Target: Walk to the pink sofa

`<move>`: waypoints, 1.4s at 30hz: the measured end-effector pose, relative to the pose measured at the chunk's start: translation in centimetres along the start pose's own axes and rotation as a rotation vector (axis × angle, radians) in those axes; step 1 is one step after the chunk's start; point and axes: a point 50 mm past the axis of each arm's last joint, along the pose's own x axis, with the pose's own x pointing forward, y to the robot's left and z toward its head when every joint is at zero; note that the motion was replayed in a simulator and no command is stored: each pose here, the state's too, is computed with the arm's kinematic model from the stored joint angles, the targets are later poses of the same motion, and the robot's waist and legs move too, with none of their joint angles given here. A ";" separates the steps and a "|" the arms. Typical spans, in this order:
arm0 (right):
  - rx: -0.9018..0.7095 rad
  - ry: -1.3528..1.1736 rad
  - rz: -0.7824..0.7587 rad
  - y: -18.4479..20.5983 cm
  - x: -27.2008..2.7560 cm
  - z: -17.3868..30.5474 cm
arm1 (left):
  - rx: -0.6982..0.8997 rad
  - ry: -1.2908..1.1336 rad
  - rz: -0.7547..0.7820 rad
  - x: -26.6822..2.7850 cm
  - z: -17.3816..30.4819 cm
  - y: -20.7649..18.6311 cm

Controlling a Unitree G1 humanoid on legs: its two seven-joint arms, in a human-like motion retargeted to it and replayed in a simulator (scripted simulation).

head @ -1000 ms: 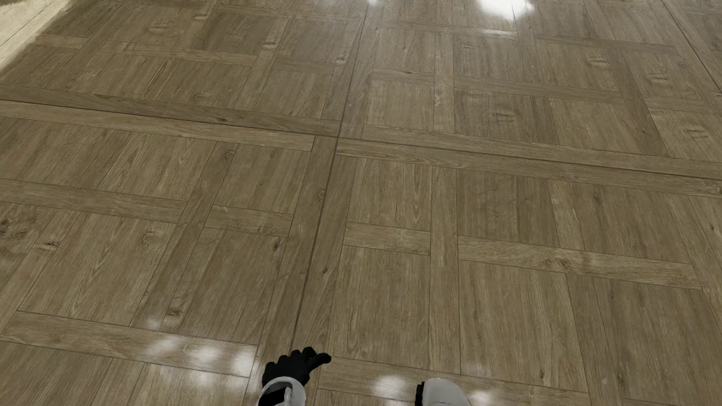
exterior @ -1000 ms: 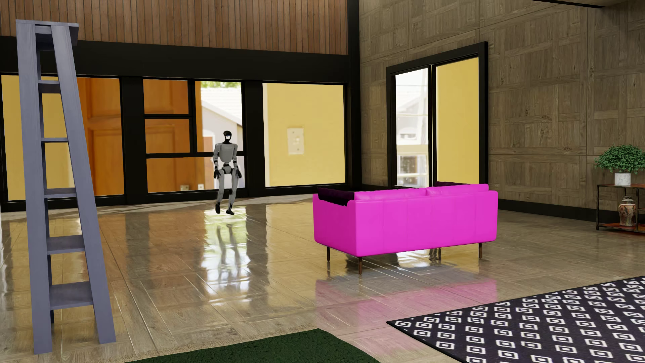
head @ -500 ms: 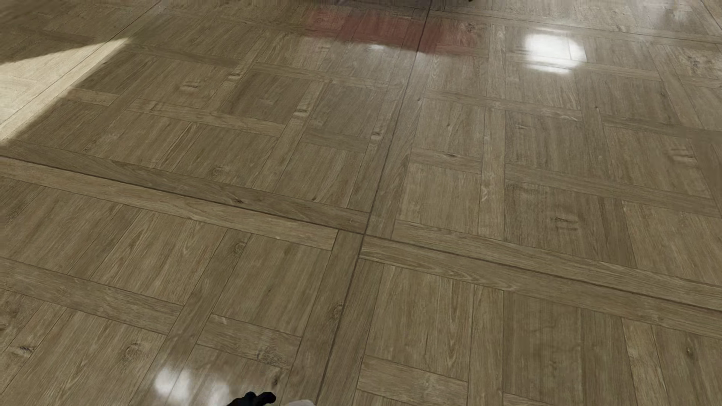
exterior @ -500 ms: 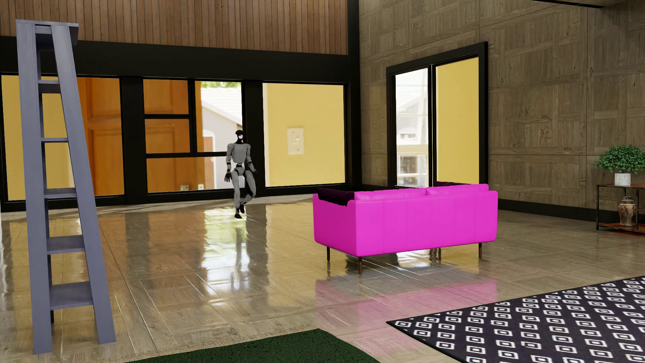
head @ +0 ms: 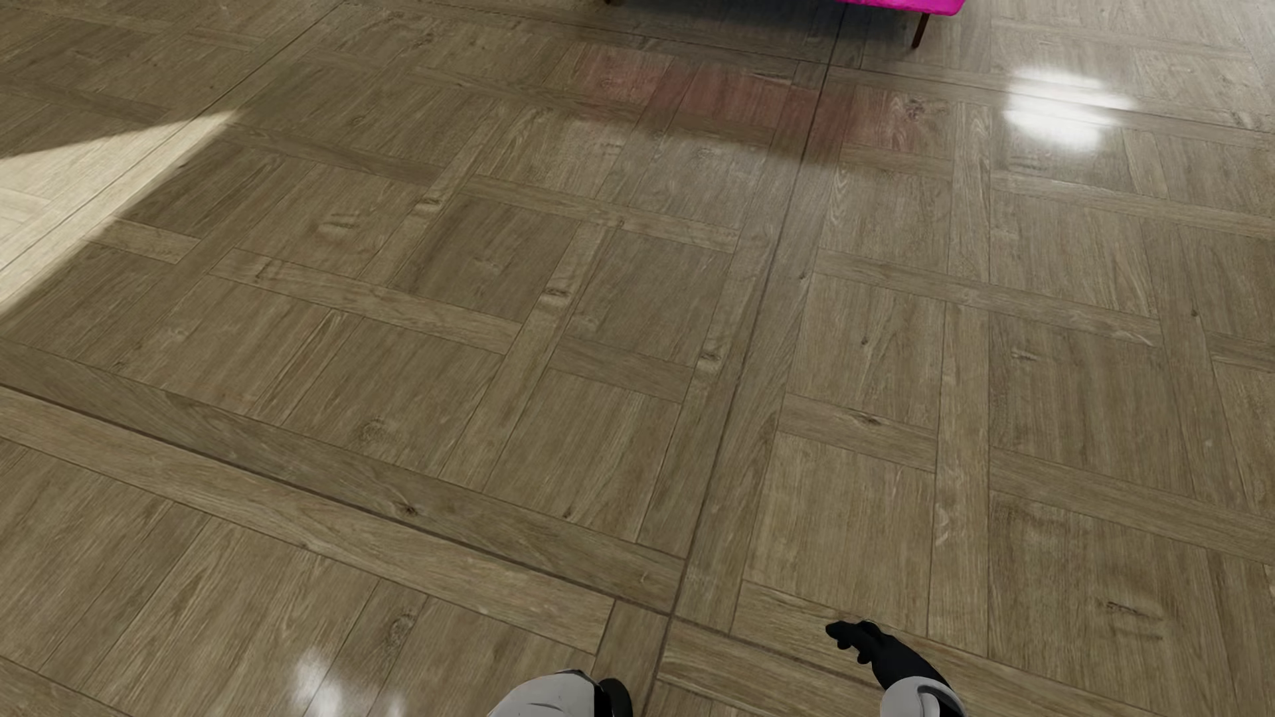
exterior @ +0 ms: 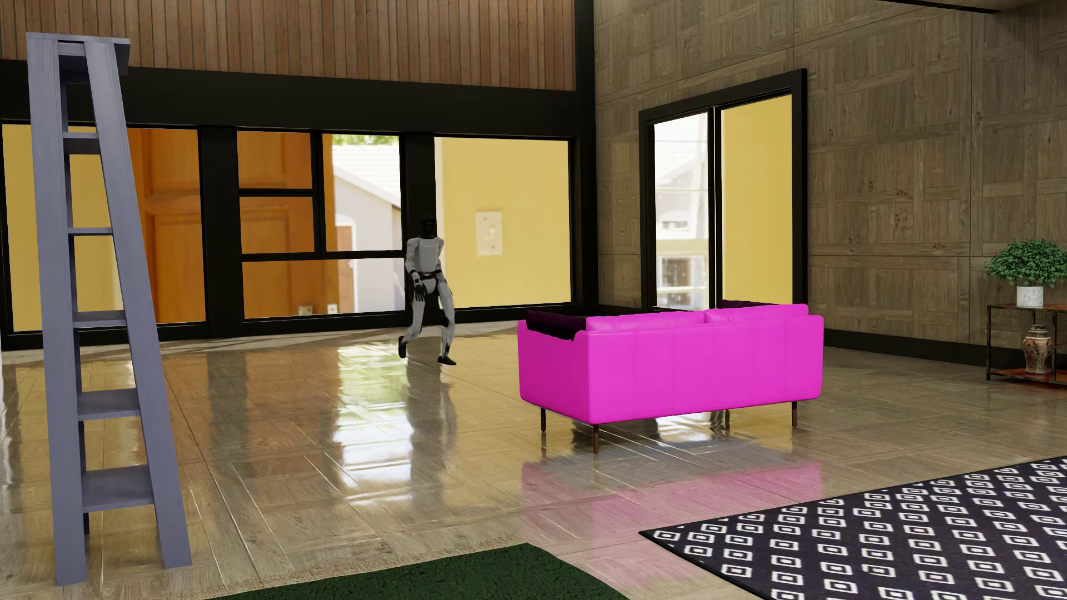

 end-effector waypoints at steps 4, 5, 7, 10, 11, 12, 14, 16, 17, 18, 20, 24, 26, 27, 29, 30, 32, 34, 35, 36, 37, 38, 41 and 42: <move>0.005 0.069 0.121 4.1 -2.7 -3.1 | -0.091 -0.284 0.291 0.1 9.1 8.9; 0.099 0.120 0.138 5.1 -3.6 -4.3 | -0.118 -0.399 0.325 -0.5 11.6 11.6; 0.210 0.230 0.177 6.9 -5.0 -6.7 | -0.071 -0.616 0.466 -3.0 15.5 17.7; 0.117 0.364 0.360 10.3 -7.3 -9.7 | 0.072 -0.791 0.729 -7.6 18.6 24.0; 0.037 0.386 0.442 11.3 -7.8 -10.4 | 0.085 -0.802 0.770 -8.2 18.4 24.9; -0.047 0.394 0.509 12.1 -8.1 -10.8 | 0.065 -0.791 0.784 -8.2 17.4 25.3; -0.131 0.417 0.585 12.8 -8.4 -11.1 | -0.030 -0.713 0.745 -6.7 14.7 24.2; -0.018 0.417 0.518 12.4 -7.8 -10.0 | 0.039 -0.584 0.720 -5.0 12.3 21.5; 0.056 0.401 0.450 11.6 -7.0 -9.3 | -0.021 -0.622 0.709 -5.4 11.9 19.8; 0.108 0.376 0.371 10.3 -6.0 -8.6 | -0.236 -0.732 0.623 -6.7 12.0 17.7; 0.129 0.292 0.235 7.7 -3.9 -6.4 | -0.454 -1.034 0.588 -11.9 12.2 15.7; -0.014 0.006 0.108 2.7 -0.8 -0.4 | -0.642 -1.952 0.573 -26.8 13.4 18.1; -0.152 -0.107 0.057 0.1 0.4 2.9 | -0.628 -2.216 0.626 -31.5 13.1 19.8; -0.207 -0.142 0.034 -1.0 0.8 4.2 | -0.628 -2.290 0.642 -33.0 13.1 20.4; -0.230 -0.171 -0.025 -2.7 1.1 5.6 | -0.596 -2.384 0.647 -34.9 13.4 21.2; -0.181 -0.161 -0.055 -3.2 1.0 5.4 | -0.591 -2.403 0.643 -35.3 13.7 21.4; -0.034 -0.135 -0.073 -2.7 0.3 4.1 | -0.652 -2.390 0.618 -35.2 14.0 21.5; 0.060 -0.081 -0.014 -0.7 -0.4 2.1 | -0.694 -2.323 0.766 -34.6 13.5 21.6; 0.036 -0.051 0.023 0.5 -0.9 1.1 | -0.690 -2.300 0.819 -34.5 13.3 21.5; 0.001 -0.021 0.063 1.8 -1.4 0.0 | -0.677 -2.277 0.860 -34.4 13.3 21.4; -0.026 0.024 0.107 3.1 -2.0 -1.3 | -0.668 -2.255 0.911 -34.3 13.4 21.3; -0.037 0.081 0.150 4.2 -2.6 -2.9 | -0.658 -2.248 0.931 -34.4 13.8 21.1; 0.007 0.281 0.275 7.7 -5.3 -8.1 | -0.623 -2.178 1.107 -34.6 13.8 21.3; 0.026 0.350 0.310 8.7 -6.4 -9.7 | -0.604 -2.149 1.171 -34.6 13.8 21.3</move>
